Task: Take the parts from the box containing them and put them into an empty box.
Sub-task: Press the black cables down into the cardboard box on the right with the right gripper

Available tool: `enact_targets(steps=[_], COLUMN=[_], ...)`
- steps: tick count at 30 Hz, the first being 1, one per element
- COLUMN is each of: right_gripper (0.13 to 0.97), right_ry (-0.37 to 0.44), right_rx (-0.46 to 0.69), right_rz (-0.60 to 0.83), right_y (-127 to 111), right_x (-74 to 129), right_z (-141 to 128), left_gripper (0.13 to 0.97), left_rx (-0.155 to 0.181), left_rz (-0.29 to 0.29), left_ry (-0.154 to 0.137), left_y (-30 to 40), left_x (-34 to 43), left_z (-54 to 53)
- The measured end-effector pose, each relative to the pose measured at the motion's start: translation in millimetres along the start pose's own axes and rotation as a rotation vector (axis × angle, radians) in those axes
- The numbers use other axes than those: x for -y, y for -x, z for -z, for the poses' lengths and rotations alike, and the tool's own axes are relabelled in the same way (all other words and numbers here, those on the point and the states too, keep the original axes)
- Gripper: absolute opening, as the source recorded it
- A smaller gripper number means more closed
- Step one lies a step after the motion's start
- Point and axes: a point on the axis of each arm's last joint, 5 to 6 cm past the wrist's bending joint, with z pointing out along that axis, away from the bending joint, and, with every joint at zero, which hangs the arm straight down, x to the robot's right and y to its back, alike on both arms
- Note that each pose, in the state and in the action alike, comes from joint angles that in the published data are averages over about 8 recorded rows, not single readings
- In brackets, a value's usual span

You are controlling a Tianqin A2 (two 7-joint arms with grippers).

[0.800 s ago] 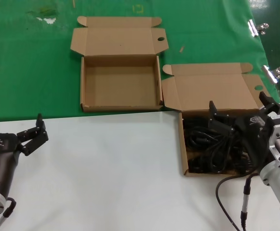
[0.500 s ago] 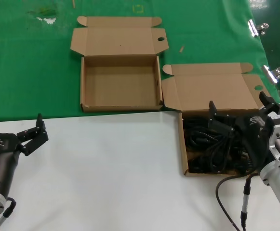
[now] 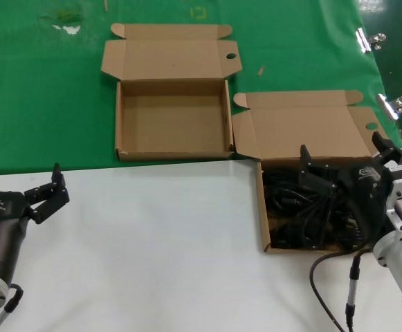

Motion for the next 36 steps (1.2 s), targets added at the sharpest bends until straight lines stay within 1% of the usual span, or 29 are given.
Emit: enact_targets(steps=[36], right_gripper=[0.966], right_ry=[0.000], right_rx=[0.000], right_rz=[0.000], right_y=[0.0], right_x=[0.0], right_z=[0.0], left_gripper=[0.966], left_rx=[0.000], left_rz=[0.000], left_ry=[0.000], left_y=[0.0], left_x=[0.0], left_z=[0.0])
